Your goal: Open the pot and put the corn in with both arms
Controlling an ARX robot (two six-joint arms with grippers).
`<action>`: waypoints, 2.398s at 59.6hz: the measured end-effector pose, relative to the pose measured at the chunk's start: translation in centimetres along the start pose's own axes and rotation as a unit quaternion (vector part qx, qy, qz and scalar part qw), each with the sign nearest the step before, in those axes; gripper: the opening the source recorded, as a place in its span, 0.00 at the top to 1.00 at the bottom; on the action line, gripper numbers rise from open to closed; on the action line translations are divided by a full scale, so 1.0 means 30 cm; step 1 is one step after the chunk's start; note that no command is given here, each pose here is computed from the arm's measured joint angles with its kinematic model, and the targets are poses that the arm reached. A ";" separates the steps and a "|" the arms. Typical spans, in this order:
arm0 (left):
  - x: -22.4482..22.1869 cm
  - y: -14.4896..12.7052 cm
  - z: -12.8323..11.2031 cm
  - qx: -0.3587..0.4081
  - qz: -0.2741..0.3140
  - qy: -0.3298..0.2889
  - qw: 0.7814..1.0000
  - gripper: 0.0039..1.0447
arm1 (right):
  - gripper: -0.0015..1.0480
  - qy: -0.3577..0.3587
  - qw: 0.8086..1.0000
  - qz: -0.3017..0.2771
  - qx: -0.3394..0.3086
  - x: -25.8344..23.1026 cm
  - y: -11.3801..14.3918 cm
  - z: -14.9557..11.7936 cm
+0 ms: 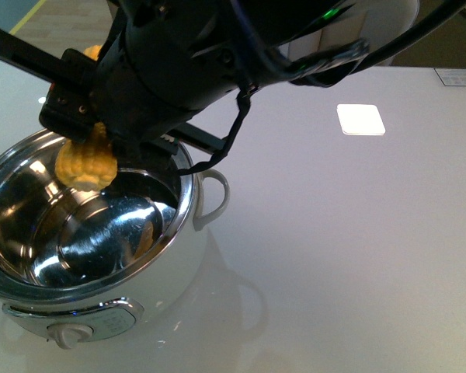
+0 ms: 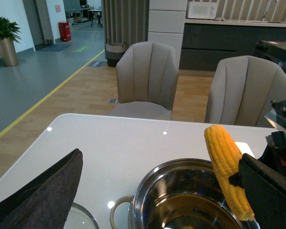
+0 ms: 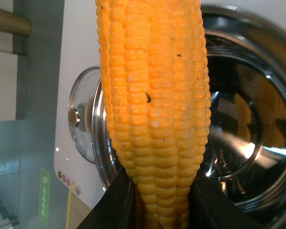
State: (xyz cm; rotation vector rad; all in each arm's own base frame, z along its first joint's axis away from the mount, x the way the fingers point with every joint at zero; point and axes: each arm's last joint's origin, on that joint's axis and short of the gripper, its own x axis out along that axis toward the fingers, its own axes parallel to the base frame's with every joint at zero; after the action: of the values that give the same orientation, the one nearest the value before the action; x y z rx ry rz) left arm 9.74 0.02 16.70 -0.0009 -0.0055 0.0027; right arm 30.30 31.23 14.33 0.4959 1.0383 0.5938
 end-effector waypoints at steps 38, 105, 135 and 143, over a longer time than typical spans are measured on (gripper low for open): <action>0.000 0.000 0.000 0.000 0.000 0.000 1.000 0.07 | 0.09 -0.044 0.996 0.020 0.073 -0.102 -0.088 0.044; 0.000 0.000 0.000 0.000 0.000 0.000 1.000 0.07 | 0.79 -0.483 0.803 -0.269 -0.223 -0.934 -0.520 -0.220; 0.000 0.000 0.000 0.000 0.000 0.000 1.000 0.07 | 0.98 -0.481 0.800 -0.276 -0.228 -0.967 -0.586 -0.369; 0.000 0.000 0.000 0.000 0.000 0.000 1.000 0.07 | 0.98 -0.488 0.796 -0.273 -0.231 -0.971 -0.584 -0.381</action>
State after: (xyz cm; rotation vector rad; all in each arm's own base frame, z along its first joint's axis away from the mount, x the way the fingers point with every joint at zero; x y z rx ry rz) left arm 9.74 0.02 16.70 -0.0009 -0.0059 0.0023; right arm 12.81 0.04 17.07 0.0059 -0.0101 0.0027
